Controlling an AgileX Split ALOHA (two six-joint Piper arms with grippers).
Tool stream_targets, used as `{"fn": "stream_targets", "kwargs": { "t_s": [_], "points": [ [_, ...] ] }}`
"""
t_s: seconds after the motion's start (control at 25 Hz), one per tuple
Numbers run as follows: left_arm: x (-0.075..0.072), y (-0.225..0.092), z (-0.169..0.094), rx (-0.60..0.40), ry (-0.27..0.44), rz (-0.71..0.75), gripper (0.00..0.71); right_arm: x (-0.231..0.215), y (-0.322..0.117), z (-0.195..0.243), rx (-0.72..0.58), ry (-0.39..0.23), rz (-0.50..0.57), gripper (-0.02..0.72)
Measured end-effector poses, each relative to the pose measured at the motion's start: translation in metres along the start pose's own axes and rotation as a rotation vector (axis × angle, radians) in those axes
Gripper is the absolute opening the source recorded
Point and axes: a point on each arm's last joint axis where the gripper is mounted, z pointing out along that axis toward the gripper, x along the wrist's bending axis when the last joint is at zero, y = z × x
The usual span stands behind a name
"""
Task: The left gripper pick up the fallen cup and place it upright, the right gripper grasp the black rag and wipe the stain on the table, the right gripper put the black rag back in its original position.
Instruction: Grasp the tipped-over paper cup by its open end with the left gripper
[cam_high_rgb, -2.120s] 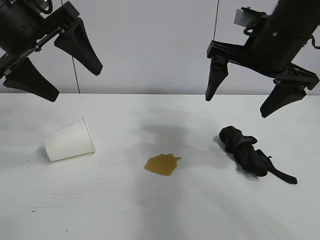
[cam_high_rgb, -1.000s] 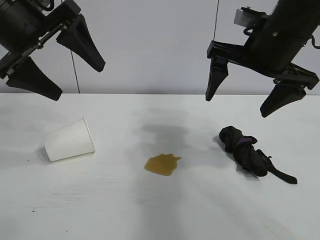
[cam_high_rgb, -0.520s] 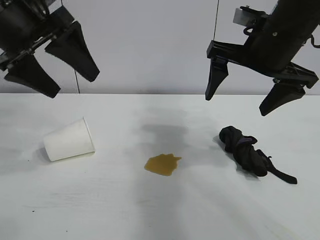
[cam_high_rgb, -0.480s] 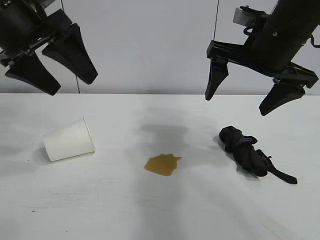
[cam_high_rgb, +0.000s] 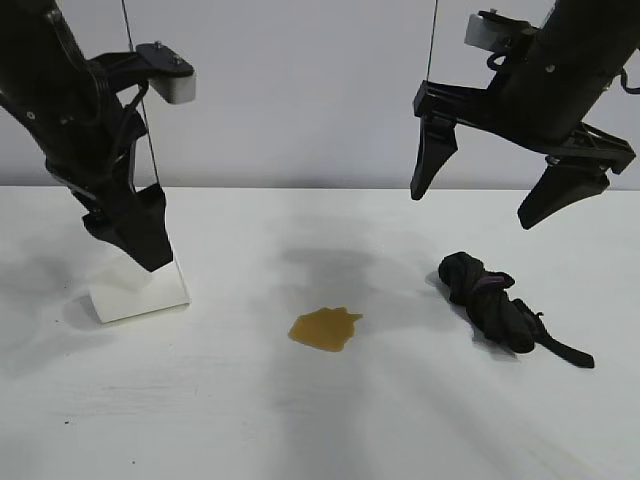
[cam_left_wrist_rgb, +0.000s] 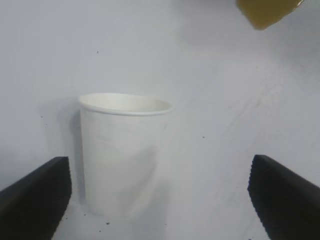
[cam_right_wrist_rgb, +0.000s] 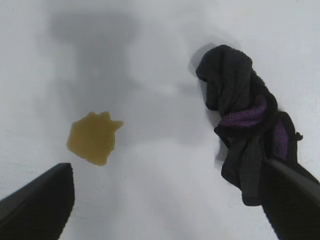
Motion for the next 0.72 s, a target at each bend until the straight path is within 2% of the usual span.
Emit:
{"fn": "stream_targets", "kwargs": {
  "t_s": [0.72],
  "points": [
    [0.000, -0.007, 0.049, 0.030, -0.013, -0.012, 0.690, 0.000, 0.000, 0.000, 0.001, 0.000, -0.007, 0.694]
  ]
}}
